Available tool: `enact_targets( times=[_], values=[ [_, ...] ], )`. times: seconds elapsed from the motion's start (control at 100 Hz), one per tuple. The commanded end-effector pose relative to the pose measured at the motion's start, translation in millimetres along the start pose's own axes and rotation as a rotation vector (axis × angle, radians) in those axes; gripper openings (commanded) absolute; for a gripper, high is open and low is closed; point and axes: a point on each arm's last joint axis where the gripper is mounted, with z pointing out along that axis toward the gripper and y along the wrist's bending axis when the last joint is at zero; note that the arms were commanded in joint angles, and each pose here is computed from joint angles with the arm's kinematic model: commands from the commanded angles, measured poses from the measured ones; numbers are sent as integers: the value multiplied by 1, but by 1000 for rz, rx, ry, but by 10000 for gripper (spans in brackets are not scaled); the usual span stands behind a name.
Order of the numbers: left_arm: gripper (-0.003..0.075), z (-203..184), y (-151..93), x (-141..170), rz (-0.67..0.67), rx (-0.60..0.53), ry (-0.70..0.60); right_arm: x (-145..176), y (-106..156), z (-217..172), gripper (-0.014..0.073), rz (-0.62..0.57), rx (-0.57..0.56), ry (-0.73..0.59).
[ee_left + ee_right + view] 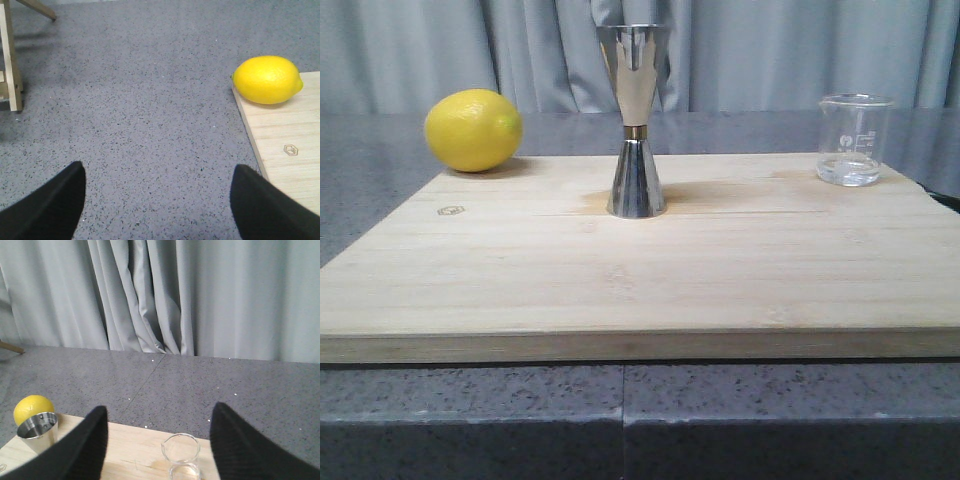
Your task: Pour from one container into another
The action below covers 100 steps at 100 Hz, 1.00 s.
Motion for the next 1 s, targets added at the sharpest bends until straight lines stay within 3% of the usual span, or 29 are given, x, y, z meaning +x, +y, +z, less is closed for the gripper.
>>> enact_targets(
  times=[0.0, 0.24, 0.44, 0.99],
  values=[
    [480, -6, -1, -14, 3, 23, -110, -8, -3, -2, 255, -22, 47, -28],
    [204, -6, -1, -14, 4, 24, -113, -8, -3, -2, -57, -22, 47, -28],
    [-19, -6, -1, -15, 5, 25, -119, -8, -4, -2, -72, -22, 52, -29],
    [-19, -6, -2, -17, 1, 36, -138, -8, -4, -2, -72, -22, 52, -29]
  ],
)
